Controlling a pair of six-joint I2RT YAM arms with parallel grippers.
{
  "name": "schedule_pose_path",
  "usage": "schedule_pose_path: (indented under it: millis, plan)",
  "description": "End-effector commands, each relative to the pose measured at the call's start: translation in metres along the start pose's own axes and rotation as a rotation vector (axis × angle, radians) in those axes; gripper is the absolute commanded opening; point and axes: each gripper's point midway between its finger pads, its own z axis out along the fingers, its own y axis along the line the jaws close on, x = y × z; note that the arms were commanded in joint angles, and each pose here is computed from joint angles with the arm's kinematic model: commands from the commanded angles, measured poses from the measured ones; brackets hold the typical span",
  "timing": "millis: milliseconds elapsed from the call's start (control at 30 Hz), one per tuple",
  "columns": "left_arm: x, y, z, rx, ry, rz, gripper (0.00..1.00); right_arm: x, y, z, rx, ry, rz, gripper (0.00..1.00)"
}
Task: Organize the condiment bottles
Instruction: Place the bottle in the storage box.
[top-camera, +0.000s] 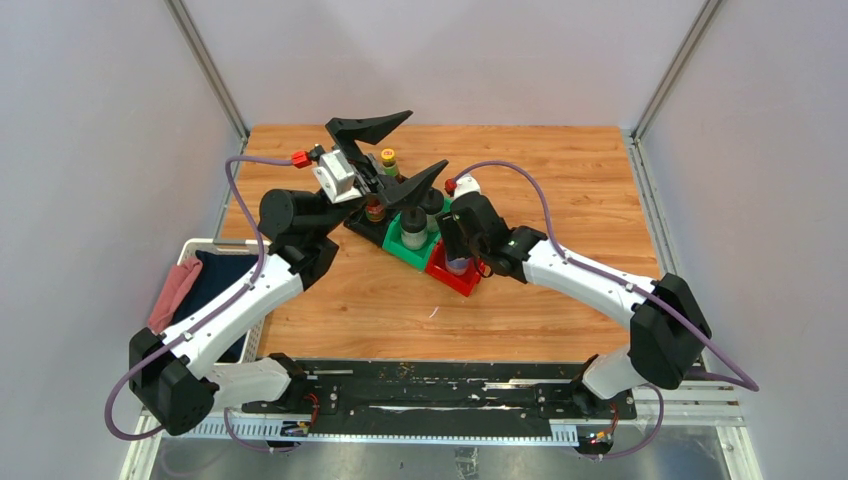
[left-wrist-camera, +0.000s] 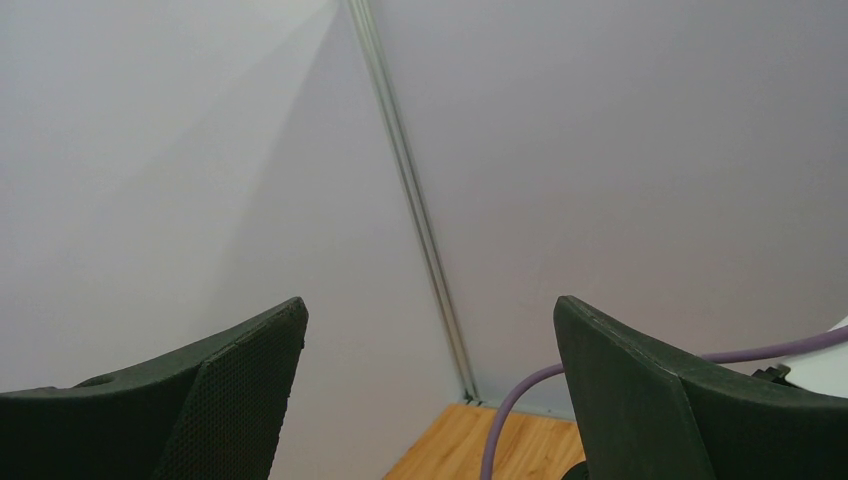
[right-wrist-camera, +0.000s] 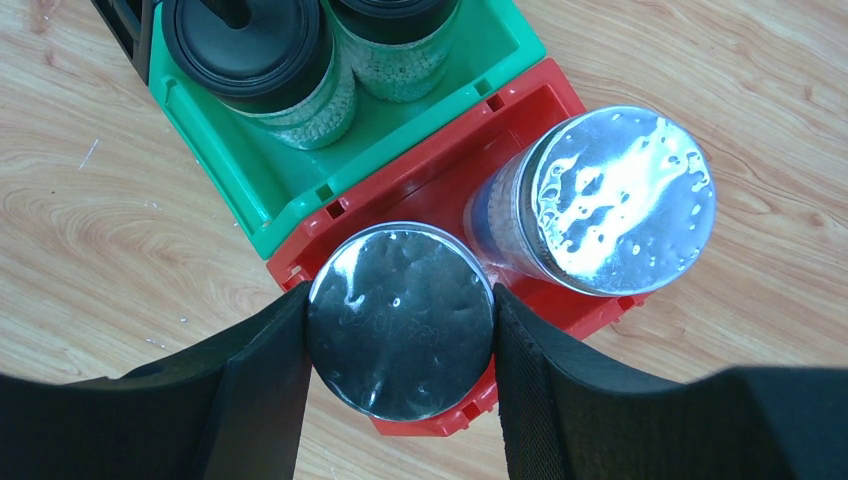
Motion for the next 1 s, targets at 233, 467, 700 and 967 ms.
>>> schedule_pose_path:
  millis: [233,467,700,967]
  plan:
    - [-0.0017,-0.0008,0.0032,0.002,-0.008,-0.004,1.0,-0.0057,-0.0069,0.0057,0.036,-0.019,0.031,0.35]
    - [-0.0009,-0.0011,0.0036,0.005,-0.007,-0.004,1.0,-0.0057,-0.0079,0.006,0.041,-0.018,0.034,0.41]
    - [0.0004,-0.0014,0.0043,0.009,-0.006,-0.005,1.0,-0.0065,-0.0089,0.0056,0.047,-0.021,0.035,0.47]
    - [0.001,-0.0021,0.0046,0.012,-0.006,-0.006,1.0,-0.0061,-0.0098,0.0061,0.051,-0.019,0.034,0.46]
